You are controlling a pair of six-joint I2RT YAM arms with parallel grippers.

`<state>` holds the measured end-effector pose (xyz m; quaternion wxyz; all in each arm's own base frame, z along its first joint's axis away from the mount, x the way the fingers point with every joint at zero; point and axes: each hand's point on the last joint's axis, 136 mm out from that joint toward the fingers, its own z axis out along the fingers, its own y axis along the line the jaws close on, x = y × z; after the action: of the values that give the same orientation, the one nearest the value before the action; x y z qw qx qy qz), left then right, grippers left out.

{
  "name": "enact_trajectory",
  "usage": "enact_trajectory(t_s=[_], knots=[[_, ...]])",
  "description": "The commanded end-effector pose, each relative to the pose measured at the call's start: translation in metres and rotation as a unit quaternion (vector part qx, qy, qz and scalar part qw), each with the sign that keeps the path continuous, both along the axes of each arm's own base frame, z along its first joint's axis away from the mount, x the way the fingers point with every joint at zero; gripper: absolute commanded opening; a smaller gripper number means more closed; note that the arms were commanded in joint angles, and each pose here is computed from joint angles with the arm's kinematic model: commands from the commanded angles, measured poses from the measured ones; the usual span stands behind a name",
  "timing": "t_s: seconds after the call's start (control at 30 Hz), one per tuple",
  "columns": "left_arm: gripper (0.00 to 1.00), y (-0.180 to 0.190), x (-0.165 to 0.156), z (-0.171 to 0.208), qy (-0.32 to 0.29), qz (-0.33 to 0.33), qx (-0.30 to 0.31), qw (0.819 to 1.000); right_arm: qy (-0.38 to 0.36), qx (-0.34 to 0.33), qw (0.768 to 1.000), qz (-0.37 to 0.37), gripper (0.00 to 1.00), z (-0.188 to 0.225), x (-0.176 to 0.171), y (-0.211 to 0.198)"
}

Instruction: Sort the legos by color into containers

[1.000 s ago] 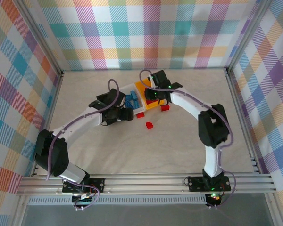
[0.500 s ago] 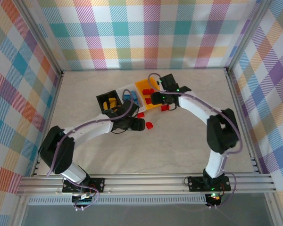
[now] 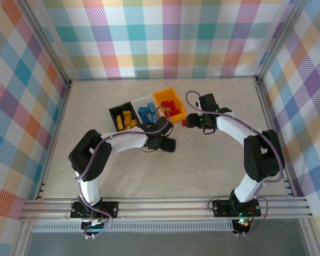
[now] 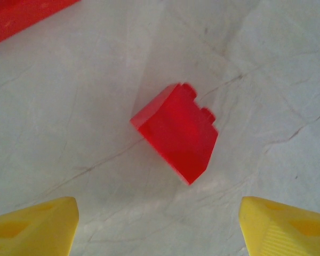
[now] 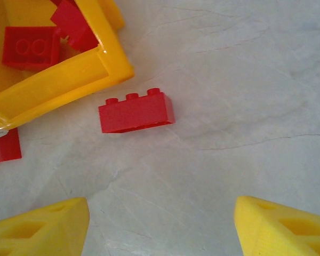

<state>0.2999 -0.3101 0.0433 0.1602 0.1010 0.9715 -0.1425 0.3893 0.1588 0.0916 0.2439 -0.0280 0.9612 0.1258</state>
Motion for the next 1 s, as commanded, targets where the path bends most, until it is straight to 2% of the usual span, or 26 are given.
enact_trajectory(t_s=[0.0, 0.2, 0.33, 0.47, 0.53, 0.73, 0.8, 0.97], knots=[[0.79, -0.015, 0.013, 0.0, -0.008, 0.011, -0.007, 1.0, 0.002, 0.008, 1.0, 0.009, 0.72, -0.007, 0.001, 0.006], [0.79, -0.015, 0.023, -0.012, -0.004, 0.019, 0.021, 1.0, 0.005, 0.01, 1.0, 0.006, 0.72, -0.011, 0.001, 0.004], [0.75, -0.017, 0.027, -0.015, -0.004, 0.02, 0.03, 0.999, 0.005, 0.014, 1.0, 0.005, 0.72, -0.011, -0.001, 0.003], [0.66, -0.016, 0.029, -0.021, -0.001, 0.021, 0.04, 0.999, 0.001, 0.028, 1.0, 0.001, 0.72, -0.007, -0.005, 0.001], [0.58, -0.017, 0.03, -0.021, 0.0, 0.02, 0.041, 0.999, -0.001, 0.032, 0.999, -0.001, 0.72, -0.005, -0.008, 0.0], [0.43, -0.016, 0.029, -0.017, 0.0, 0.018, 0.042, 0.999, -0.005, 0.035, 0.999, -0.003, 0.72, -0.003, -0.014, -0.002], [0.35, -0.015, 0.029, -0.013, -0.003, 0.019, 0.042, 0.999, -0.005, 0.039, 0.999, -0.005, 0.72, -0.003, -0.015, -0.001], [0.29, -0.013, 0.028, -0.007, -0.006, 0.017, 0.046, 0.999, -0.002, 0.047, 0.999, -0.005, 0.72, -0.005, -0.017, 0.0]])
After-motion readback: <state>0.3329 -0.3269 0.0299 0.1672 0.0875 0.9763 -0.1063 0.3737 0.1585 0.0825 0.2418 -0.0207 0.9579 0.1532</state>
